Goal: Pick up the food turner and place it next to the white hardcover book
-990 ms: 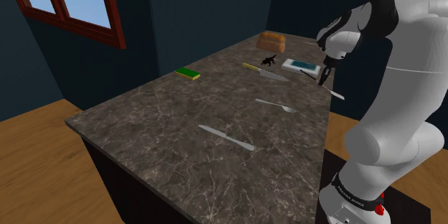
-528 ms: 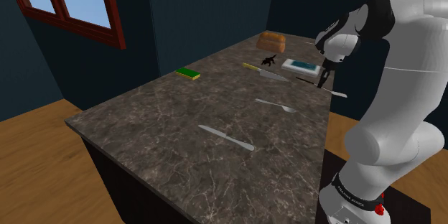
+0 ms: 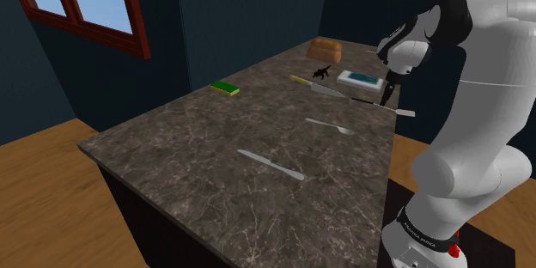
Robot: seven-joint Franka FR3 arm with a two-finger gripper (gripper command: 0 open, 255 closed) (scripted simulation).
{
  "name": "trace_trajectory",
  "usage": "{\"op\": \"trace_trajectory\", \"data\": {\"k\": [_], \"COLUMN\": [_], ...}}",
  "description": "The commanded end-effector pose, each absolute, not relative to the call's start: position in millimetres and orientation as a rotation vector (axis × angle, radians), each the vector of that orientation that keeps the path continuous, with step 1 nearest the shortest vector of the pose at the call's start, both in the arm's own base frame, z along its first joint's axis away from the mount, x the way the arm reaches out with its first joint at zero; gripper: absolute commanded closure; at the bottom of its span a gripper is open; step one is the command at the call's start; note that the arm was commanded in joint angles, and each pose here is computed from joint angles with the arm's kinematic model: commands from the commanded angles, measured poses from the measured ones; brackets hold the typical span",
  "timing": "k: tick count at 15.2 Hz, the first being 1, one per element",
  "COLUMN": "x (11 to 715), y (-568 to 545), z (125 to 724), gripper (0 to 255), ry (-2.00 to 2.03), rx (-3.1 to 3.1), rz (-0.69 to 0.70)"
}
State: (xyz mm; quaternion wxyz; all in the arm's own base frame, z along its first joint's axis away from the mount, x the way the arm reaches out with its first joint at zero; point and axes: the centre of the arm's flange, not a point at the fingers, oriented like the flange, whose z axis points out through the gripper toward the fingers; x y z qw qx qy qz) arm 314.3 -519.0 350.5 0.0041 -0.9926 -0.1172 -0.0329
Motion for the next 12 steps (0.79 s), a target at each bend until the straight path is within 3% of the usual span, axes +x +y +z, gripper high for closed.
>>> {"op": "trace_trajectory", "data": {"k": [1,5,12], "x": [314.3,311.1,311.1], "y": [-519.0,-519.9,-519.9], "z": [350.5,400.4,400.4], "gripper": [0,0,0], "ry": [-0.367,-0.367,-0.367], "rx": [-3.11,-3.11,-3.11], "rz": [-0.103,-0.103,-0.103]}}
